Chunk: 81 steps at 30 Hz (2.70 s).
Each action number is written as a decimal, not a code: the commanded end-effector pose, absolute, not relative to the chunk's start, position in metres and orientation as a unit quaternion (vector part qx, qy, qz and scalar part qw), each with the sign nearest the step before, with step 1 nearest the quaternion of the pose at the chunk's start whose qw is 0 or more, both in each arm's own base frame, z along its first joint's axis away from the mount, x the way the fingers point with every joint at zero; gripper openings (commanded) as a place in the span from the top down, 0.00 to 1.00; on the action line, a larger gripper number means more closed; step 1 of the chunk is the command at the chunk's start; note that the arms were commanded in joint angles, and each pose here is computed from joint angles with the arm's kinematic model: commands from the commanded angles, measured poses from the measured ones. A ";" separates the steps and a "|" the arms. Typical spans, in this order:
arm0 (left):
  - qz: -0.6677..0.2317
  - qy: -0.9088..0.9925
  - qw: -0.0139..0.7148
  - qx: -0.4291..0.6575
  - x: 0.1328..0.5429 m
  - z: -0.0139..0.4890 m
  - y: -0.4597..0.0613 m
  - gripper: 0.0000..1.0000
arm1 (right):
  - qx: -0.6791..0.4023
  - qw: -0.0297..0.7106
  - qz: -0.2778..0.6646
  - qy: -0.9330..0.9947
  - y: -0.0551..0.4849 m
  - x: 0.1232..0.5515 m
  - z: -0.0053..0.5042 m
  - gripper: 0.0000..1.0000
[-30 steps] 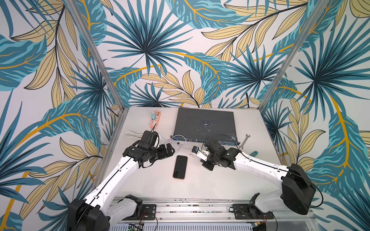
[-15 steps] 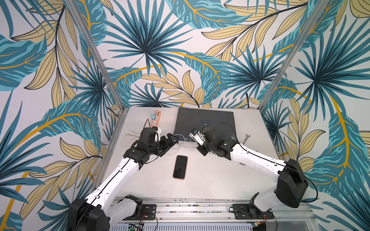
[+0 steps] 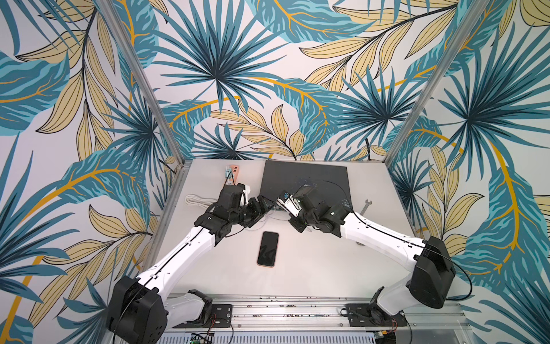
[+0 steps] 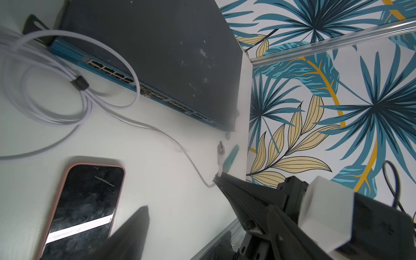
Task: Plug the charging cable into the phone
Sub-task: Pick up the charging cable from the center of the board.
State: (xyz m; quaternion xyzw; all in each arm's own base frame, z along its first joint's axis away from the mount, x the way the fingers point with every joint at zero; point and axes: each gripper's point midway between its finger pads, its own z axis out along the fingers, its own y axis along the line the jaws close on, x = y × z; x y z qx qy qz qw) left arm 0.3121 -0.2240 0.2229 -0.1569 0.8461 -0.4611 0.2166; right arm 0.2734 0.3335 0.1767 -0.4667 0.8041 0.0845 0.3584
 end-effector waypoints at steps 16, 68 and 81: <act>-0.479 0.843 0.207 -0.135 0.333 0.232 -0.248 0.40 | -0.469 0.356 0.101 0.802 0.343 0.256 0.192 1.00; -0.433 0.881 0.187 -0.041 0.326 0.218 -0.254 1.00 | -0.479 0.282 0.285 0.781 0.364 0.222 0.225 0.48; -0.493 0.846 0.204 0.004 0.312 0.253 -0.264 1.00 | -0.428 0.257 0.339 0.797 0.374 0.232 0.238 0.49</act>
